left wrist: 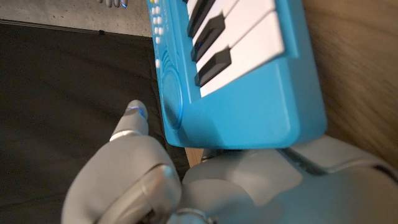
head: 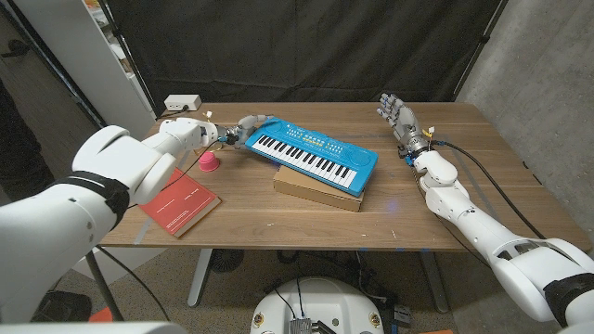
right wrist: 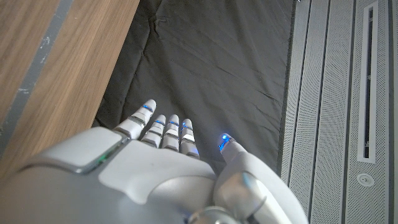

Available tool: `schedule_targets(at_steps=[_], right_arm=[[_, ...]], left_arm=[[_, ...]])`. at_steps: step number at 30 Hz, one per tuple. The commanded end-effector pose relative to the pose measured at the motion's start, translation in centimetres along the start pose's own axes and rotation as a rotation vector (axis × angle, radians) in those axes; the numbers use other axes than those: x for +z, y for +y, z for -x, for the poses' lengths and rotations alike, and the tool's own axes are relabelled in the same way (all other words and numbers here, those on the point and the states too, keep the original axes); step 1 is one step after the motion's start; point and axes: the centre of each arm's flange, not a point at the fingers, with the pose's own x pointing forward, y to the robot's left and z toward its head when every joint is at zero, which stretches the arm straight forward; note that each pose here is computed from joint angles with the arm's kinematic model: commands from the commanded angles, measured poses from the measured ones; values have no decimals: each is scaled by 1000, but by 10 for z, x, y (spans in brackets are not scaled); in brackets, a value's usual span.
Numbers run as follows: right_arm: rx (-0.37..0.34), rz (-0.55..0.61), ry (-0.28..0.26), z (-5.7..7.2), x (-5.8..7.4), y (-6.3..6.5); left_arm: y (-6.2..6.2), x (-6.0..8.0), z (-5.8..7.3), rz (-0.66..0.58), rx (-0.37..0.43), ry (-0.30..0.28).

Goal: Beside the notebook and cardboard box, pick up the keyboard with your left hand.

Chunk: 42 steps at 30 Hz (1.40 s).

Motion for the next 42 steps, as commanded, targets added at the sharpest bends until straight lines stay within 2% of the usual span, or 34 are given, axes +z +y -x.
schedule_targets(at_steps=[1,8,10,14,16,21,24,30,42], right_arm=[[-5,2,1,1,0,-2],[-7,3,1,2,-1,-3],[-7,4,1,2,-1,-3],[-8,4,0,3,0,-3],[-7,6,-1,3,0,-3],[-3,10,-3,3,2,-1],[1,13,-4,2,3,0],[5,21,-9,2,6,2],[0,31,-18,6,12,3]], left_arm=[[-2,4,-3,-69,14,16],[-6,4,-2,-78,-11,20],[-7,2,0,-60,36,2],[-8,-4,6,16,146,-69],[-8,-8,10,80,215,-125],[-8,-19,15,180,278,-254],[-9,-24,16,212,312,-286],[-11,-31,19,260,342,-343],[-21,-25,25,283,345,-386]])
